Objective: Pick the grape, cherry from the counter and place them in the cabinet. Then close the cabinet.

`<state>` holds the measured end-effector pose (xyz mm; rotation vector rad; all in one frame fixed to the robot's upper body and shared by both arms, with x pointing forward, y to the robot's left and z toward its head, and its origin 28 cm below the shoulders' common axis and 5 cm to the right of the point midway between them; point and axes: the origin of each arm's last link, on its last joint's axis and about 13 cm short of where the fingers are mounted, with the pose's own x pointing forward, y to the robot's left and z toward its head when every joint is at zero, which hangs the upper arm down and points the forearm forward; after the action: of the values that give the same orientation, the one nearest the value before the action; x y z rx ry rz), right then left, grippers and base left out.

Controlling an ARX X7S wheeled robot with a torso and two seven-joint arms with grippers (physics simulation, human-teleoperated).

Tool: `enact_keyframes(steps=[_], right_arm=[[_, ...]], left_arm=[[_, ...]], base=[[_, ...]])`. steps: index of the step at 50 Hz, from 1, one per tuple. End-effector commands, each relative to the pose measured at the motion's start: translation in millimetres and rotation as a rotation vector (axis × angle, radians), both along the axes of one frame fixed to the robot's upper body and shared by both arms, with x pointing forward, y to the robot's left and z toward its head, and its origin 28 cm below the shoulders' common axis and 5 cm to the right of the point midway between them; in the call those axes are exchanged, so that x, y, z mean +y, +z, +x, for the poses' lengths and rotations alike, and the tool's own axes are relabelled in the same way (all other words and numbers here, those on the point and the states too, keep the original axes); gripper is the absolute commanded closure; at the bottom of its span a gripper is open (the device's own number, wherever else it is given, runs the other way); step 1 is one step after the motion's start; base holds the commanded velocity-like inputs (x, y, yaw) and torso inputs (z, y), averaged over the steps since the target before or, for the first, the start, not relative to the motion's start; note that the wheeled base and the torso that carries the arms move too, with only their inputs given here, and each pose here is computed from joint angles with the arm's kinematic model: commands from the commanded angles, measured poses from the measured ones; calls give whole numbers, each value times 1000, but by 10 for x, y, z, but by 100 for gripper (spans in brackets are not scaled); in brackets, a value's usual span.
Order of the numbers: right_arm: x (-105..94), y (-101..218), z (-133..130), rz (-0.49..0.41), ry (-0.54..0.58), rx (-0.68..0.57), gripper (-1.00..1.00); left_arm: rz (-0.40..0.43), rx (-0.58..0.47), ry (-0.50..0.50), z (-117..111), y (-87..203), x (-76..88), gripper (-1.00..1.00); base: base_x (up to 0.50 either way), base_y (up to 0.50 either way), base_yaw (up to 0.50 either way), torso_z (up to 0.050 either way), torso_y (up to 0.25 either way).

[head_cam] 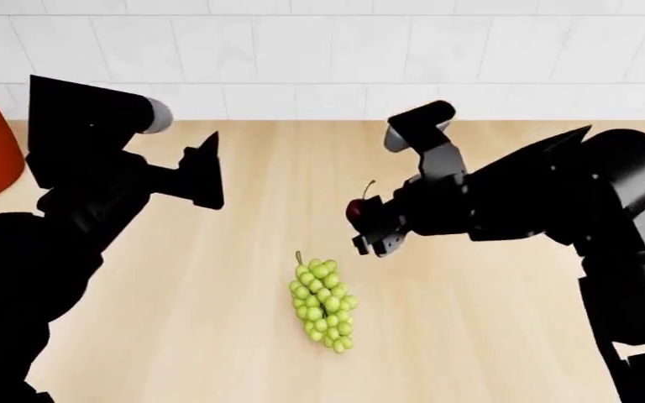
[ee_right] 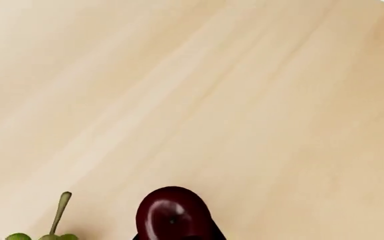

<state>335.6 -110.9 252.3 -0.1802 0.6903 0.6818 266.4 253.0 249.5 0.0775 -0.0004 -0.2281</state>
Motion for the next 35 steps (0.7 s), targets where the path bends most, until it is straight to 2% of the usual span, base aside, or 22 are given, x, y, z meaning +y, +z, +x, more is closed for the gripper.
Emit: enact_keyframes(steps=[1,4,5,9,12,15,25,29,35], right_arm=[[-247,217,-267,9,-62,-129,100],[-349,260,-358,7,-95,-153,100],[-381,263,-390,7,-103,-157,100],[-518,280,-542,1,-144,-172,100],[-602,343,-674,-9,-171,-186,100],[-671,416,-791,-21,-199,-203,100],[-788,451,-986,-35,-250,-219,100],[-806,448,-1012,-37,-260,-219,100],[-806,428,-1020,-48,-251,-208,100]], left_arm=[[6,64,-10,-55,167,-87,-100],[21,112,5,-94,255,-167,-100],[18,132,-20,-130,277,-208,-100],[-25,203,-6,-210,375,-376,-100],[2,236,29,-216,430,-484,-100],[85,280,101,-221,388,-589,-100],[65,544,158,-251,58,-881,-100],[52,618,134,-277,9,-998,-100],[5,703,20,-341,72,-1139,-100]], base=[[0,0,0,0,0],[0,0,0,0,0],[0,0,0,0,0],[0,0,0,0,0],[0,0,0,0,0],[0,0,0,0,0],[0,0,0,0,0],[0,0,0,0,0],[0,0,0,0,0]])
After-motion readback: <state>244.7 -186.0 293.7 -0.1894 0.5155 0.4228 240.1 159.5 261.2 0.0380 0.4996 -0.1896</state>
